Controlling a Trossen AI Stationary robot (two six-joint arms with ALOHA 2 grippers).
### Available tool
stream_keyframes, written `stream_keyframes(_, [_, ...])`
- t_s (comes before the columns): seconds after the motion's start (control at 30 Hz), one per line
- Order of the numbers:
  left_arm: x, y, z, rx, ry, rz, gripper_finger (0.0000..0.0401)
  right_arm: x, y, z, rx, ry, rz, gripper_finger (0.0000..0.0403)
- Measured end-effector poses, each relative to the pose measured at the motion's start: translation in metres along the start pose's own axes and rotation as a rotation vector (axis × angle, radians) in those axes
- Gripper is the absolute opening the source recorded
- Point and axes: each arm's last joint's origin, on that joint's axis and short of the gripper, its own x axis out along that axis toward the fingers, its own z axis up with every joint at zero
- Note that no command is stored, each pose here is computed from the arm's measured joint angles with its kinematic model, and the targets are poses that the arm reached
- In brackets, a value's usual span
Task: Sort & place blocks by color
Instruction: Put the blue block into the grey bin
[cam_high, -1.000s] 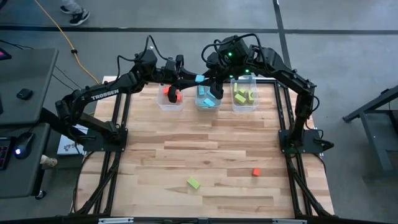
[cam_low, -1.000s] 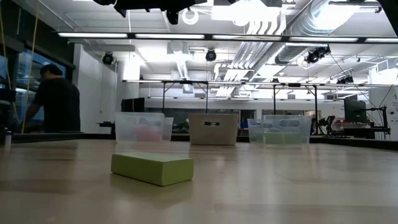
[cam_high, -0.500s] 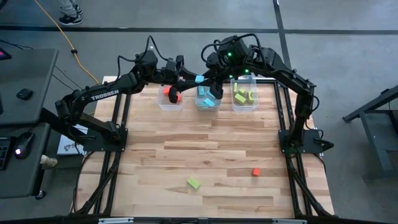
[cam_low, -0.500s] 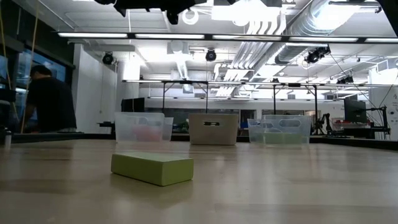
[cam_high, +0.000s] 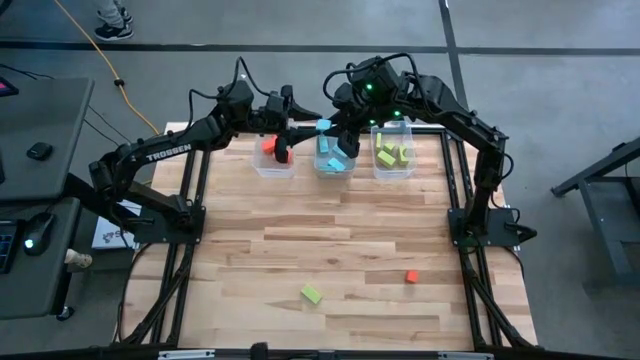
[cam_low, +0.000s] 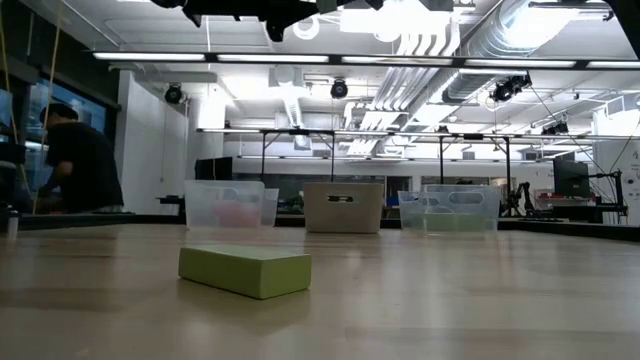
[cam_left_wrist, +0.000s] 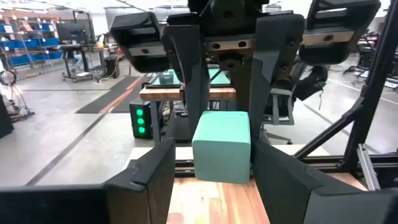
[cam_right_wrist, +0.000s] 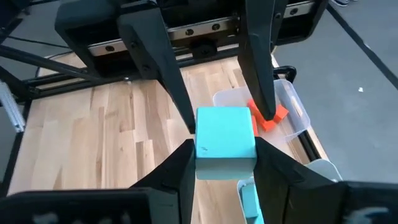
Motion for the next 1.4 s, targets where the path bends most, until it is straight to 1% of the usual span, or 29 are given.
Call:
stream_keyframes(0.17, [-0.004, 0.007, -0.001, -0.002, 0.004, 0.026, 0.0181, 0.0, -0.004, -0.002, 0.007, 0.021, -0.042, 0.0104])
stream_keyframes(0.33, [-0.01, 0.017, -0.001, -0.013, 0.005, 0.072, 0.0181, 0.003, -0.018, -0.01, 0.045, 0.102, -0.147, 0.0104])
stream_keyframes(0.43, [-0.014, 0.024, -0.002, -0.048, 0.007, 0.096, 0.0181, 0.014, -0.028, -0.014, 0.075, 0.148, -0.21, 0.0104])
stream_keyframes(0.6, [-0.028, 0.035, -0.002, -0.096, 0.037, 0.148, 0.0181, 0.039, -0.043, -0.02, 0.128, 0.219, -0.23, 0.0104])
stream_keyframes(0.77, [-0.043, 0.041, -0.003, -0.086, 0.094, 0.193, 0.0181, 0.069, -0.064, -0.03, 0.23, 0.294, -0.249, 0.0104])
stream_keyframes(1.0, [-0.063, 0.041, 0.003, -0.088, 0.129, 0.236, 0.0181, 0.112, -0.087, -0.048, 0.346, 0.391, -0.19, 0.0104])
stream_keyframes(1.13, [-0.07, 0.039, 0.004, -0.094, 0.148, 0.247, 0.0181, 0.137, -0.098, -0.061, 0.4, 0.464, -0.185, 0.0104])
stream_keyframes(1.4, [-0.077, 0.037, 0.009, -0.085, 0.146, 0.257, 0.0181, 0.19, -0.119, -0.096, 0.444, 0.621, -0.189, 0.0104])
